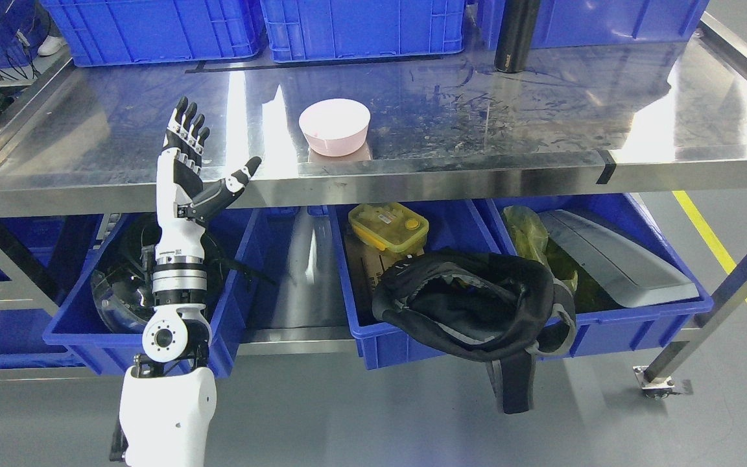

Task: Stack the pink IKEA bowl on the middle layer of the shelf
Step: 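Raise the left hand and swing it toward the pink bowl on the shelf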

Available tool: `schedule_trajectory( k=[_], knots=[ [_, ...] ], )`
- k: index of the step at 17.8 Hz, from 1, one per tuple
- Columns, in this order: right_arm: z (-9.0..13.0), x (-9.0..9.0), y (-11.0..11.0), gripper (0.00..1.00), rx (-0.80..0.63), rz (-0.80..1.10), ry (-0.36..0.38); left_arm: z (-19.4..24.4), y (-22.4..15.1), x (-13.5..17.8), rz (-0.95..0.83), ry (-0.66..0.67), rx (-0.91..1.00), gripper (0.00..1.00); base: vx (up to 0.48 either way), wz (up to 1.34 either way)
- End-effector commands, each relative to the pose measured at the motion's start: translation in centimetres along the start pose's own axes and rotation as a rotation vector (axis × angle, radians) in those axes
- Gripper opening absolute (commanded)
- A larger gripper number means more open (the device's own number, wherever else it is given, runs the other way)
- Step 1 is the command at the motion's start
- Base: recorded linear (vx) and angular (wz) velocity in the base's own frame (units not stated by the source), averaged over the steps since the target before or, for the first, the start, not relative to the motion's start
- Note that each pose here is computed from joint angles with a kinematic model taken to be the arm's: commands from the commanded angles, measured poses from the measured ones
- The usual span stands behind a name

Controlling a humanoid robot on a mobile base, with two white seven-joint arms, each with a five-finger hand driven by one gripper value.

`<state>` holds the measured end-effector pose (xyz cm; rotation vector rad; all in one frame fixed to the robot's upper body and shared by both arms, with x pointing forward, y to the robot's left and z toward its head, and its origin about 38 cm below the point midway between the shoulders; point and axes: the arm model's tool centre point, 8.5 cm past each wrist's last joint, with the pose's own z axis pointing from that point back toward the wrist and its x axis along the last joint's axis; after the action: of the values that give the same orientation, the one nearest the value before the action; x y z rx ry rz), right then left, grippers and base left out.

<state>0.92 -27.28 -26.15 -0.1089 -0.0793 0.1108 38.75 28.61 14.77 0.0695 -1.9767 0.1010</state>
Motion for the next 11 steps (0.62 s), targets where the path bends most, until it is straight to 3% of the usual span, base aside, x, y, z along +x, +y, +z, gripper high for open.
schedule_trajectory(
  k=[1, 4, 8, 11],
  knots=[
    [0.0, -1.0, -1.0, 1.00, -0.016, 0.001, 0.007, -0.1, 1.9, 0.5, -0.029, -0.027, 0.029, 1.00, 0.000, 0.00],
    [0.0, -1.0, -1.0, 1.00, -0.016, 0.002, 0.007, -1.1, 1.4, 1.4, -0.043, -0.072, 0.012, 1.00, 0.000, 0.00],
    [0.0, -1.0, -1.0, 1.00, -0.016, 0.002, 0.007, -3.8, 5.8, 4.2, -0.360, -0.059, -0.199, 1.00, 0.000, 0.00],
    [0.0, -1.0, -1.0, 1.00, -0.016, 0.001, 0.007, -6.8, 9.0, 8.5, -0.636, -0.106, -0.327, 1.00, 0.000, 0.00]
  ],
)
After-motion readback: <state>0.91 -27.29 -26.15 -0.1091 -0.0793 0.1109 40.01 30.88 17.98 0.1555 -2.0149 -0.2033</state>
